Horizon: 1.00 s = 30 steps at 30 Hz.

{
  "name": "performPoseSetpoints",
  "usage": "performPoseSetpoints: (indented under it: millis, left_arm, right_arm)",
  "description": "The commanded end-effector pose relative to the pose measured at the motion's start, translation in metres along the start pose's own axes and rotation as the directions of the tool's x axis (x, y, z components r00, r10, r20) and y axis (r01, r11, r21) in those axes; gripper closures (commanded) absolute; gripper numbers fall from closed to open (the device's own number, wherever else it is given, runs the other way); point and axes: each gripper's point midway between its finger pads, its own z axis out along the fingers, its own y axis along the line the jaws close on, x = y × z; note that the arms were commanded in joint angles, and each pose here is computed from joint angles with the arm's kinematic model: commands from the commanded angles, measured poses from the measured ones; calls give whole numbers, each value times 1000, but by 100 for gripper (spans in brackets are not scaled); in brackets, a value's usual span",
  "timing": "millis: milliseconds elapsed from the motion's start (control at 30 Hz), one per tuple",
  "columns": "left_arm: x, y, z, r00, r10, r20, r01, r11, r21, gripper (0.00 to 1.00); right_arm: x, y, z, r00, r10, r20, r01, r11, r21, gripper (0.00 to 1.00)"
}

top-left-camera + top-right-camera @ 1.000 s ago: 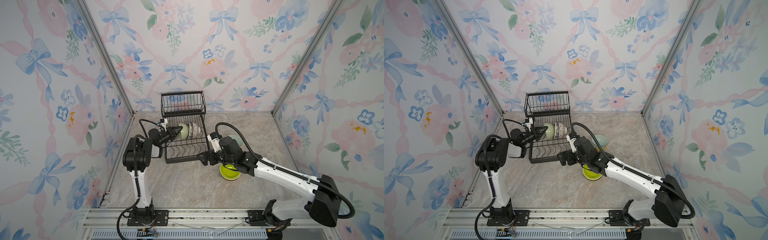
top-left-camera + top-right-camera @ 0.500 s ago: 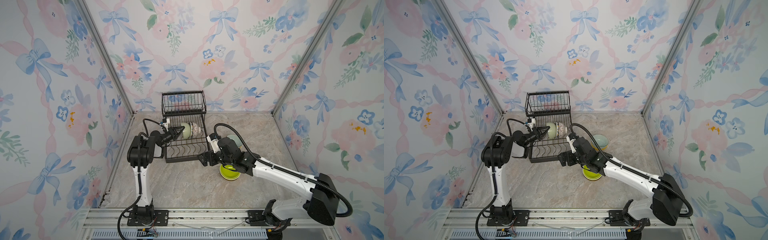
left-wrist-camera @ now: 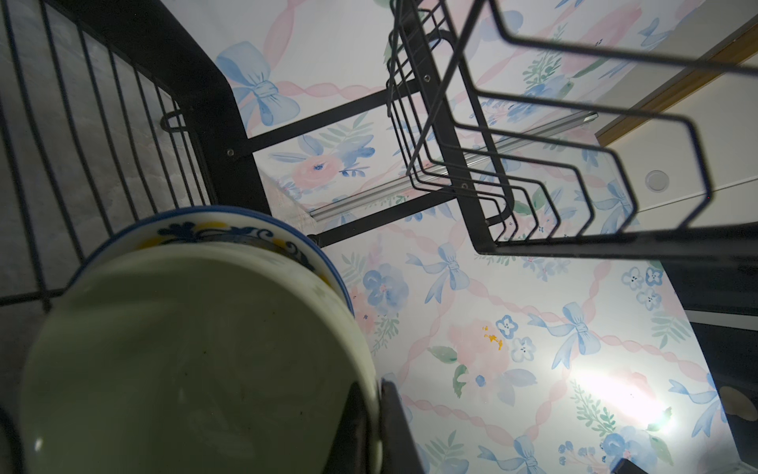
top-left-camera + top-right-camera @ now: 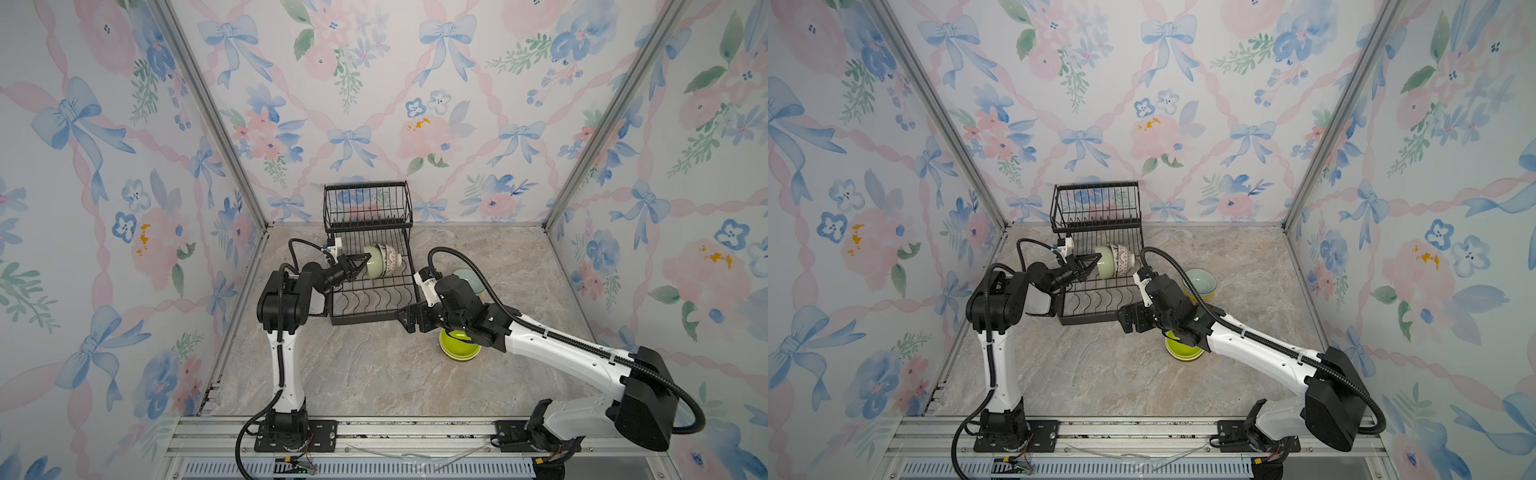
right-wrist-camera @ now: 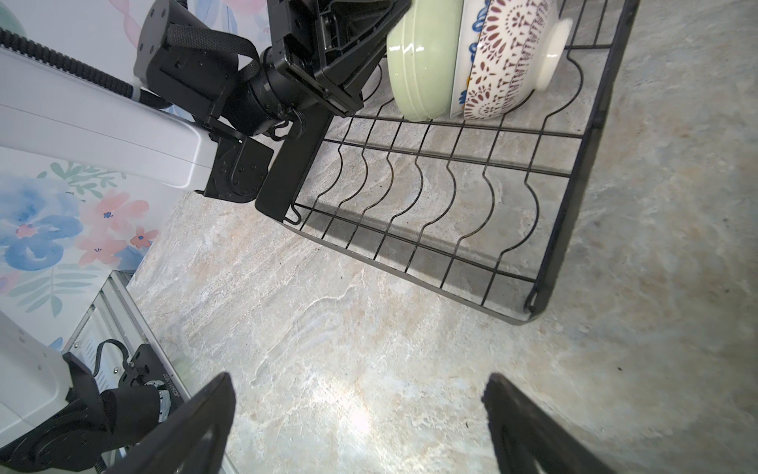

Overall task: Load bowls into a dish rack
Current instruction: Place the bowl in the dish rack.

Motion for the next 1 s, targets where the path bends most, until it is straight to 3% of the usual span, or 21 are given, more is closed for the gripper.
performPoseSetpoints:
  millis: [0, 267, 967]
  left_arm:
    - [4, 0, -3, 1000, -3, -25, 4, 999, 37, 100]
    - [-4, 8, -5, 999, -37, -2, 37, 999, 6, 100]
    - [-18, 3, -14, 993, -58, 99, 61, 998, -28, 83]
  right_arm:
    - [-1, 5, 2, 1000, 0, -4, 0, 1000, -3, 4]
    - [-1, 6, 3, 1000, 1, -2, -1, 1000, -8, 4]
    - [2, 6, 3, 1000, -1, -11, 0, 1000, -8, 4]
